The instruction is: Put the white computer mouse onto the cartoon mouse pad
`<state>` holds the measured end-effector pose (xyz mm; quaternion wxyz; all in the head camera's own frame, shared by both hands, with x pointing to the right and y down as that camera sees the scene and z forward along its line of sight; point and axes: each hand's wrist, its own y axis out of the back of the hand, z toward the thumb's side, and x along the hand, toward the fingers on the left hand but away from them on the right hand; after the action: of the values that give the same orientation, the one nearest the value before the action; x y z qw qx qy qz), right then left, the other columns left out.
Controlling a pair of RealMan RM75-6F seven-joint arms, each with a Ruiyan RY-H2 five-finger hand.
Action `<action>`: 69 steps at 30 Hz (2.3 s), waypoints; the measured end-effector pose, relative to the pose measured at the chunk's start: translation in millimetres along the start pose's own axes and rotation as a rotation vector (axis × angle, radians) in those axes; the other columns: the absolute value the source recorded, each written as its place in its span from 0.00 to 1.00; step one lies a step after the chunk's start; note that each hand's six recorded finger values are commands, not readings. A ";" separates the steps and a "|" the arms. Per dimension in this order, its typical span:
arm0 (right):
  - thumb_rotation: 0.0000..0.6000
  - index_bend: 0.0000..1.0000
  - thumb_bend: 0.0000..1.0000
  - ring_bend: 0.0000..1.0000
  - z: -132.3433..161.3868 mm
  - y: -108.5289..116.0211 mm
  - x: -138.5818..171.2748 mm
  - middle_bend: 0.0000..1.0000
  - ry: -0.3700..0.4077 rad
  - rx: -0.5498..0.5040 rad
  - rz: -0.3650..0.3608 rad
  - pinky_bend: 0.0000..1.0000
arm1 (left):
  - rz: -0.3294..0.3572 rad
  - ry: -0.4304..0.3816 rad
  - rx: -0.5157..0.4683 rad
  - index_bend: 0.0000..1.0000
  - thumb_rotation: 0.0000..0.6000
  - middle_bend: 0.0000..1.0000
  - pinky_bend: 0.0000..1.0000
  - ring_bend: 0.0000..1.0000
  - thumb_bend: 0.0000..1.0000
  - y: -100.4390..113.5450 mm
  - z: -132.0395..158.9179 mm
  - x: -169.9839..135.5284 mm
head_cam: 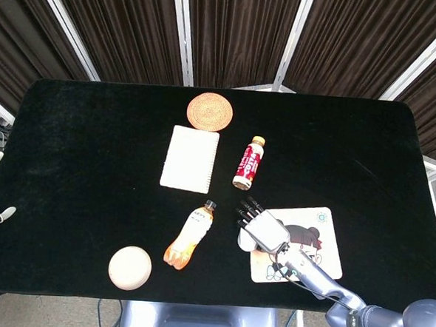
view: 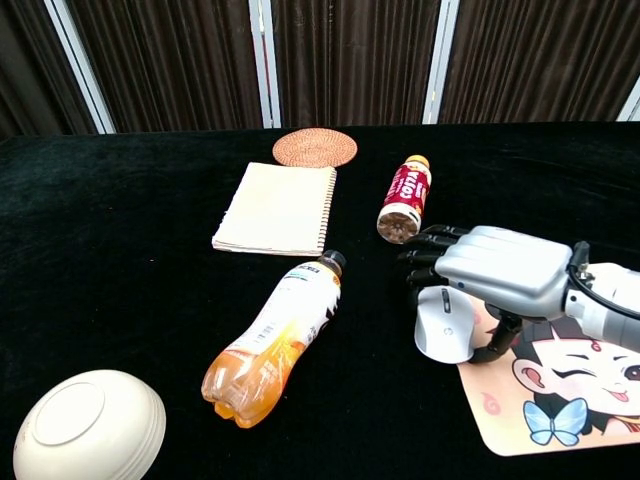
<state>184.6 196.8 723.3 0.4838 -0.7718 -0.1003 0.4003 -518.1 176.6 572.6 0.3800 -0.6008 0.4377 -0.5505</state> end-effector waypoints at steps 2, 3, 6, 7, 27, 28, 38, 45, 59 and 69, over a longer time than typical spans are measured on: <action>1.00 0.54 0.24 0.00 -0.3 1.6 2.1 0.15 0.000 0.003 -0.008 0.00 | 0.000 0.000 -0.002 0.00 1.00 0.00 0.00 0.00 0.09 0.1 0.0 0.1; 1.00 0.54 0.24 0.00 -0.4 2.4 3.0 0.15 0.000 0.004 -0.011 0.00 | 0.001 -0.001 -0.003 0.00 1.00 0.00 0.00 0.00 0.09 0.0 0.1 0.1; 1.00 0.55 0.24 0.00 -1.5 5.6 6.5 0.15 -0.001 0.009 -0.022 0.00 | 0.000 -0.002 -0.003 0.00 1.00 0.00 0.00 0.00 0.09 -0.2 0.6 0.0; 1.00 0.55 0.24 0.00 -2.1 7.0 8.1 0.15 -0.001 0.012 -0.026 0.00 | 0.001 -0.004 -0.002 0.00 1.00 0.00 0.00 0.00 0.09 -0.1 0.9 0.0; 1.00 0.57 0.23 0.00 -42.5 10.2 47.4 0.15 -0.054 0.098 -0.027 0.00 | 0.006 -0.013 -0.001 0.00 1.00 0.00 0.00 0.00 0.09 -0.6 5.4 0.2; 1.00 0.57 0.22 0.00 -45.7 8.5 50.5 0.15 -0.053 0.104 -0.023 0.00 | 0.006 -0.014 -0.001 0.00 1.00 0.00 0.00 0.00 0.09 -0.7 5.9 0.3; 1.00 0.57 0.22 0.00 -63.7 2.0 70.9 0.15 -0.007 0.220 -0.034 0.00 | 0.004 -0.021 0.002 0.00 1.00 0.00 0.00 0.00 0.09 -2.2 8.9 0.9; 1.00 0.57 0.22 0.00 -65.0 -6.7 83.2 0.15 0.068 0.270 -0.027 0.00 | 0.002 -0.028 0.009 0.00 1.00 0.00 0.00 0.00 0.09 -3.3 11.9 1.1; 1.00 0.39 0.15 0.00 -53.2 -18.3 79.1 0.07 0.118 0.312 -0.036 0.00 | -0.006 -0.033 0.017 0.00 1.00 0.00 0.00 0.00 0.09 -6.6 14.5 1.9; 1.00 0.18 0.10 0.00 -59.9 -14.6 81.4 0.00 0.084 0.384 -0.030 0.00 | -0.008 -0.030 0.013 0.00 1.00 0.00 0.00 0.00 0.09 -6.7 12.3 2.4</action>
<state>284.5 208.5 705.6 0.6320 -0.6796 -0.0134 0.3722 -505.1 176.2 578.4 0.3882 -0.6081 0.4259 -0.5460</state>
